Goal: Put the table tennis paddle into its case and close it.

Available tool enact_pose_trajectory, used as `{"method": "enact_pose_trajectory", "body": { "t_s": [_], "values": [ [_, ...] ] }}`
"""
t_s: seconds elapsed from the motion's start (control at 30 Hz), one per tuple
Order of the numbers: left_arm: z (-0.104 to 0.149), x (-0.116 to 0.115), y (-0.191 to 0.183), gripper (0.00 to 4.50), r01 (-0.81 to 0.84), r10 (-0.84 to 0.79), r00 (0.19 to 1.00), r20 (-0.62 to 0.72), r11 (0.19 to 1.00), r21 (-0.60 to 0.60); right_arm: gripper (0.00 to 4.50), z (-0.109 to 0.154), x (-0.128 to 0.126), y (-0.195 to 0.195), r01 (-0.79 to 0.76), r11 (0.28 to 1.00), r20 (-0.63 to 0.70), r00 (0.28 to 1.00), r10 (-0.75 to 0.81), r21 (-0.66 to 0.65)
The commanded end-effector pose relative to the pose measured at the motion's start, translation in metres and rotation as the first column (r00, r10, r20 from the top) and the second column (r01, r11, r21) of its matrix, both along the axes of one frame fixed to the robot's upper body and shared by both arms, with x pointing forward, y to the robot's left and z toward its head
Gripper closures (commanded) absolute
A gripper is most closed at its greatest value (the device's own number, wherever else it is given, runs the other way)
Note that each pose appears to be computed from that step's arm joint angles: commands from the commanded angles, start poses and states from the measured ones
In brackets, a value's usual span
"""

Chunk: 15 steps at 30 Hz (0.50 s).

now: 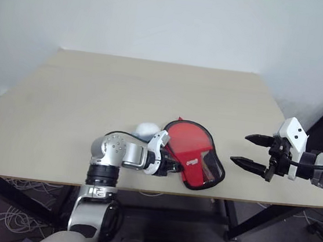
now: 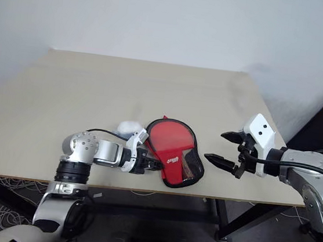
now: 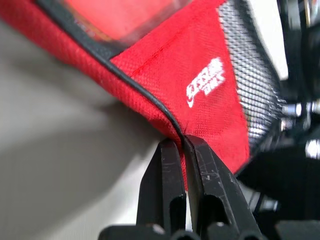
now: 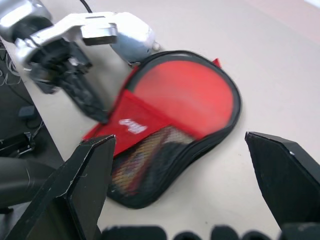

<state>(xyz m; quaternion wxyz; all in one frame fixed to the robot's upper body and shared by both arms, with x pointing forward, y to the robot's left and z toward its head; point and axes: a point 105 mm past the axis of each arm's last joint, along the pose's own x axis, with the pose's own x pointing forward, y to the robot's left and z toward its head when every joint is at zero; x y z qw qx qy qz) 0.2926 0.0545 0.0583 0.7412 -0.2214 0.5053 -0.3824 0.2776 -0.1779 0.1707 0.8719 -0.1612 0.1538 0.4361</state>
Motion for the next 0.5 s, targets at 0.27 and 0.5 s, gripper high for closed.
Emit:
{"method": "enact_pose_trajectory", "body": {
  "t_s": [0.27,0.5],
  "values": [
    [0.017,-0.036,0.011,4.48,0.224,-0.223,0.973,0.053,0.975,0.001,0.00,0.011,0.004,0.006,-0.019,1.000,0.058,0.998,0.018,0.015],
    [0.022,-0.049,0.005,4.48,0.278,-0.276,0.959,0.060,0.960,-0.028,0.00,0.010,0.005,0.010,-0.024,0.999,0.061,0.998,0.023,0.022]
  ]
}}
